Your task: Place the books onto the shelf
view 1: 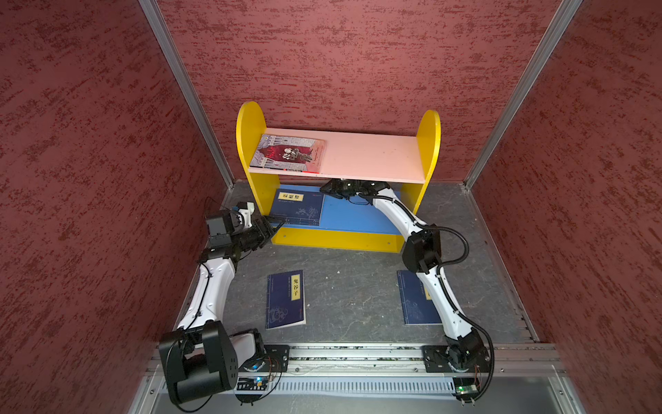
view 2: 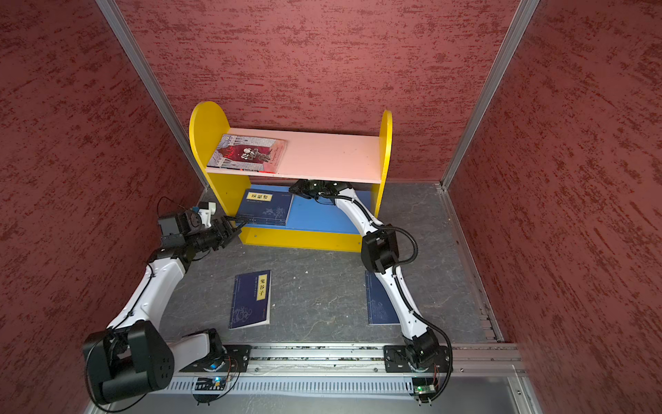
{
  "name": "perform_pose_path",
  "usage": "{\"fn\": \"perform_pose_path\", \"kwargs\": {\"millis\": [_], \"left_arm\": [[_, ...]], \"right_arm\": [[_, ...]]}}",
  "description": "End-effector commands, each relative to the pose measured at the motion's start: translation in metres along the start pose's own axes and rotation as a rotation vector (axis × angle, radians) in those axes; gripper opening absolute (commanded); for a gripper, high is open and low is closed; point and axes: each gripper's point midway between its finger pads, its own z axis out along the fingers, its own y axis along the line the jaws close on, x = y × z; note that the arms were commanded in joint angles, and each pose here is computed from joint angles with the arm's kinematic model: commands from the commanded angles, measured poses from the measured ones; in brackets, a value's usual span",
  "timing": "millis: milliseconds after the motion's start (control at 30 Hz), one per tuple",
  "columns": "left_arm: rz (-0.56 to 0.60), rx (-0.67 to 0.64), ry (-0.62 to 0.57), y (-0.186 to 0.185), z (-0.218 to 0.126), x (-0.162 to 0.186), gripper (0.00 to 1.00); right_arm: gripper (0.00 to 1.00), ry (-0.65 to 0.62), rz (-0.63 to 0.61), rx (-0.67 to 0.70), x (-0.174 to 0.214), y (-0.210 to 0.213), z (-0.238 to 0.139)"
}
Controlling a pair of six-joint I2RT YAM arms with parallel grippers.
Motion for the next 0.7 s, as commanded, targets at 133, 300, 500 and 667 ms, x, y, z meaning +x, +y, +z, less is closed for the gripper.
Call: {"fn": "perform_pose_path", "kwargs": {"millis": [133, 300, 500, 667], "left_arm": [[0.05, 0.022, -0.015, -0.008, 0.002, -0.009, 0.71], [0.051, 0.023, -0.015, -0.008, 0.002, -0.011, 0.71], [0.054, 0.024, -0.017, -0.01, 0.001, -0.011, 0.71], [0.054, 0.023, -0.018, -0.01, 0.0, -0.011, 0.71]], "right_arm": [[0.14, 0.056, -0.027, -0.072, 0.015, 0.009, 0.013], [0.13, 0.088, -0.024, -0.06, 0.024, 0.006, 0.013], [0.03, 0.09, -0.033, -0.067, 0.023, 0.01, 0.012], [0.02, 0.099, -0.047, -0.099, 0.025, 0.021, 0.01]]}}
